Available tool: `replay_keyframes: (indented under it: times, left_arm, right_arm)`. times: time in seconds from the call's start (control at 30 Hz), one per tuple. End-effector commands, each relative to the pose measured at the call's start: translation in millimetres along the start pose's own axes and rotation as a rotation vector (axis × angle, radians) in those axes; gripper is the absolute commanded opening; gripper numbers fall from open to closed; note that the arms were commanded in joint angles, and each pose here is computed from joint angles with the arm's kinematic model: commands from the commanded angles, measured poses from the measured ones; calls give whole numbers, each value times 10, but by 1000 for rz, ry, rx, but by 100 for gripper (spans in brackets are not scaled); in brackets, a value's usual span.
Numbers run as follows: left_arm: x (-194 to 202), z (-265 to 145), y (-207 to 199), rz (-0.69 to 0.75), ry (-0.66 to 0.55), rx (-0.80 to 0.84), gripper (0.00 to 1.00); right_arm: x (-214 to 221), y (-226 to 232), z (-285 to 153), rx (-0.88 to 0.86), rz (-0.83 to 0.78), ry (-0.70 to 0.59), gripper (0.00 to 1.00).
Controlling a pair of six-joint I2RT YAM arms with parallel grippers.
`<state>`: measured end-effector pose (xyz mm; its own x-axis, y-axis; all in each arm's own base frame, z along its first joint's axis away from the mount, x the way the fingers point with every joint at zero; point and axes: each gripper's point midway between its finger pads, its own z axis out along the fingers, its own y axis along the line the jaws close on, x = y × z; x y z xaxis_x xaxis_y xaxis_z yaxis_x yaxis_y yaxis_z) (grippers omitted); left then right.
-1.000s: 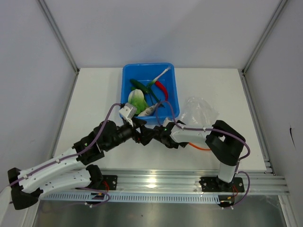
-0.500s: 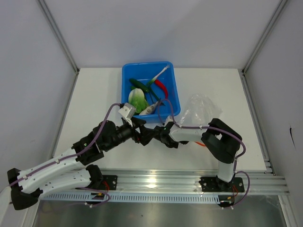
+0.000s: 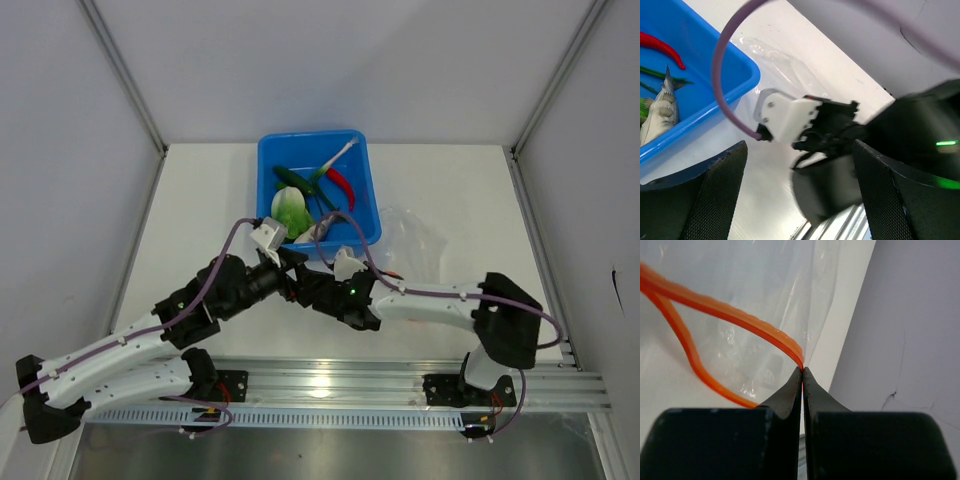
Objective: Place the food in the zip-top bag and seal the zipper
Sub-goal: Pick up the zipper food storage bag at the center of the board.
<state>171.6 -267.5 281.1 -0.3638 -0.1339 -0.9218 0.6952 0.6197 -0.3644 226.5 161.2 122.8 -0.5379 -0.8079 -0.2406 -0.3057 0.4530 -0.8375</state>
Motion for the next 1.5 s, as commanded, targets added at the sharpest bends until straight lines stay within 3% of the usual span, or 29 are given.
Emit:
replay_keyframes:
  times: [0.0,0.3,0.53,0.63,0.83,1.23,1.47]
  left_arm:
    - [-145,15,2,-20,-37,-18,88]
    - [-101,55,-50,-51,-35,12,84]
    - [32,124,-294,-45,47,138,80]
    - [245,230,-340,-53,132,157,86]
    - [342,423,-465,-152,240,154,93]
    - [104,434,-611,-408,250,100,94]
    - [506,593,-608,-456,382,85,92]
  right_arm:
    - [-248,-390,-383,-20,210,-143,0]
    - [-504,-836,-816,-308,543,-224,0]
    - [-506,-1176,-861,-418,709,-225,0]
    - [-509,-1254,-854,-437,756,-234,0]
    - [-591,-1193,-933,-509,776,-262,0]
    - [-662,-956,-982,-504,724,-264,0]
    - [-720,-931,-1028,-518,754,-273,0]
